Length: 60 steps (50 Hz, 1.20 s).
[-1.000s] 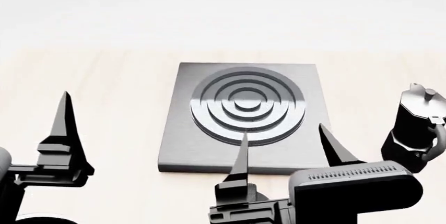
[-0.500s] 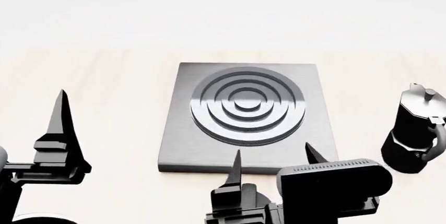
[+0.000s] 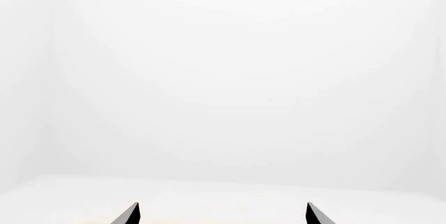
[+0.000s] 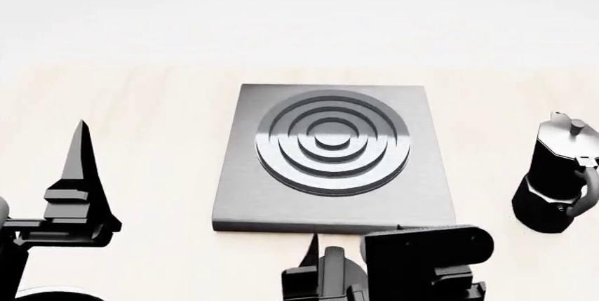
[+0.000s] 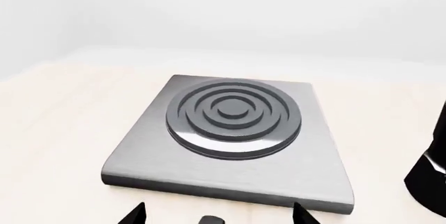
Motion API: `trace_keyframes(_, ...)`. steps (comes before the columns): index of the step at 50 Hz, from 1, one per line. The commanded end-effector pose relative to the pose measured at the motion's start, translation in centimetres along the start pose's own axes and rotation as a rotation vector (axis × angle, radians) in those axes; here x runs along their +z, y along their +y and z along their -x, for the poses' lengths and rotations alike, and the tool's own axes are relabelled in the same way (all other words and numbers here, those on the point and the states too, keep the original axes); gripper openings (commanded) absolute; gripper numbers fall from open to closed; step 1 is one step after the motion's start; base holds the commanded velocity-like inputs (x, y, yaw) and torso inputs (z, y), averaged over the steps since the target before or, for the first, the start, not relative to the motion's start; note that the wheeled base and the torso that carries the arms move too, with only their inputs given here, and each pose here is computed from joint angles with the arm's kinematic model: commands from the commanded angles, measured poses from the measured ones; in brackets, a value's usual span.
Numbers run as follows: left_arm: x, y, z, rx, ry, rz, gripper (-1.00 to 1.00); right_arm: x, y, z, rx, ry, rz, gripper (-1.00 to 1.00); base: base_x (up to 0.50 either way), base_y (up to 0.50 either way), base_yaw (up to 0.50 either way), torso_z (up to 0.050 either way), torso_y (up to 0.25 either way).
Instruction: Turn on the stove.
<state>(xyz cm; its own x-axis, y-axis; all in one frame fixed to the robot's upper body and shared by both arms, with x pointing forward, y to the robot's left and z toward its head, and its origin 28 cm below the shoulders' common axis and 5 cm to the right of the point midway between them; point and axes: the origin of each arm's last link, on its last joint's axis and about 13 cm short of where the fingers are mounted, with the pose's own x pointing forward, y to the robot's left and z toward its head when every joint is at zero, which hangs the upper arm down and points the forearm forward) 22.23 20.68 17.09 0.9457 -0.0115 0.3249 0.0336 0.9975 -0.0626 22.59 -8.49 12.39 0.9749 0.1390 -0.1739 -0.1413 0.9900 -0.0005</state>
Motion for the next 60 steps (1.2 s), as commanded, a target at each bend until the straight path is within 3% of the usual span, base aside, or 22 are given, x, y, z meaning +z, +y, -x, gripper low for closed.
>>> trace_keyframes(1, 0.0, 0.0, 0.0, 0.0, 0.0, 0.0, 1.0, -0.8, 0.0, -0.5, -0.018, 0.08, -0.046, 1.0, 0.0, 0.0, 0.0, 0.0, 0.0)
trace_keyframes(24, -0.1, -0.1, 0.1, -0.005, 0.001, -0.001, 1.0, -1.5, 0.0, -1.1, -0.036, 0.148, -0.074, 1.0, 0.0, 0.0, 0.0, 0.0, 0.0)
trace_keyframes(28, 0.0, -0.1, 0.0, -0.006, 0.001, 0.0, 1.0, -1.5, 0.1, -1.2, -0.024, 0.201, -0.12, 1.0, 0.0, 0.0, 0.0, 0.0, 0.0)
trace_keyframes(32, 0.0, -0.1, 0.0, -0.005, 0.0, 0.0, 1.0, -1.6, 0.1, -1.4, -0.034, 0.203, -0.113, 1.0, 0.0, 0.0, 0.0, 0.0, 0.0)
trace_keyframes(33, 0.0, -0.1, 0.0, -0.004, 0.0, 0.0, 1.0, -1.6, 0.1, -1.5, -0.05, 0.181, -0.071, 1.0, 0.0, 0.0, 0.0, 0.0, 0.0)
trace_keyframes(38, 0.0, -0.1, 0.0, -0.005, 0.002, 0.001, 1.0, -1.7, 0.0, -1.7, -0.05, 0.221, -0.124, 1.0, 0.0, 0.0, 0.0, 0.0, 0.0)
trace_keyframes(40, 0.0, -0.1, 0.0, -0.005, 0.002, 0.002, 1.0, -1.9, -0.1, -1.8, -0.057, 0.21, -0.093, 1.0, 0.0, 0.0, 0.0, 0.0, 0.0)
trace_keyframes(60, -0.1, -0.2, 0.0, -0.007, 0.004, 0.001, 1.0, -2.5, 0.3, -2.3, -0.029, 0.265, -0.068, 1.0, 0.0, 0.0, 0.0, 0.0, 0.0)
